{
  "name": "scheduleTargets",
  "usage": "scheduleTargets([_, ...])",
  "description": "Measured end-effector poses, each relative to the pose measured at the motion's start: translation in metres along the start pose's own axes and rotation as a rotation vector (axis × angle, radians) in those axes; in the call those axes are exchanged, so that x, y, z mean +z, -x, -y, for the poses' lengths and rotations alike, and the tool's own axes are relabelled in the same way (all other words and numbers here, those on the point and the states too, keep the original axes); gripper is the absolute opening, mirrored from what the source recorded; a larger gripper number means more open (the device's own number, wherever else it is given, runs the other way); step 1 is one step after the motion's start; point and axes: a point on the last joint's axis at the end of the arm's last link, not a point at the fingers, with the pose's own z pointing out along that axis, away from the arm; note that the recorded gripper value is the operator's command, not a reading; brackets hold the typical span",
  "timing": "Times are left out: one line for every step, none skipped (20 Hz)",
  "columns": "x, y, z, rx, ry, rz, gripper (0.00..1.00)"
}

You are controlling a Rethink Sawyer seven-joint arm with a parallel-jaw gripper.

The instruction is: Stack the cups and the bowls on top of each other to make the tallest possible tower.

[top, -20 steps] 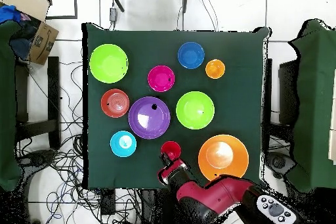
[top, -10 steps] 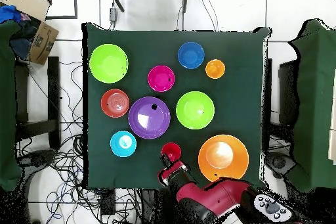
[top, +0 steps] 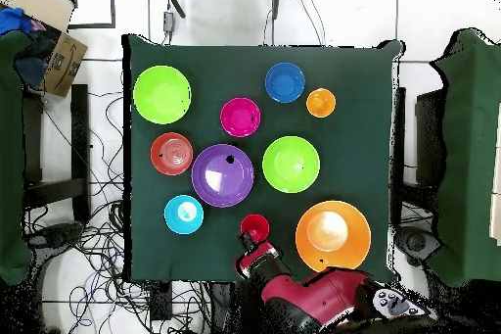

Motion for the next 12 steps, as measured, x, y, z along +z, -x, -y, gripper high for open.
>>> scheduleTargets([-0.0001, -0.0001, -0.0001, -0.001, -0.001, 0.000, 0.00])
scheduleTargets([-0.0003, -0.0003, -0.0003, -0.003, -0.002, 0.000, 0.00])
scheduleTargets([-0.0006, -0.0005, -0.0006, -0.006, -0.004, 0.000, 0.00])
scheduleTargets([-0.0013, -0.0008, -0.0009, -0.008, -0.007, 0.001, 0.00])
scheduleTargets([-0.0016, -0.0009, -0.0009, -0.009, -0.008, 0.002, 0.00])
scheduleTargets([-0.0023, -0.0010, -0.0012, -0.012, -0.012, 0.005, 0.00])
scheduleTargets([-0.0027, -0.0009, -0.0017, -0.014, -0.013, 0.007, 0.00])
scheduleTargets([-0.0033, -0.0007, -0.0027, -0.017, -0.014, 0.010, 0.00])
scheduleTargets([-0.0035, -0.0004, -0.0031, -0.019, -0.015, 0.011, 0.00])
scheduleTargets([-0.0038, 0.0003, -0.0035, -0.022, -0.016, 0.014, 0.00])
scheduleTargets([-0.0047, 0.0030, -0.0034, -0.031, -0.021, 0.023, 0.00])
scheduleTargets([-0.0051, 0.0041, -0.0033, -0.035, -0.023, 0.026, 0.00])
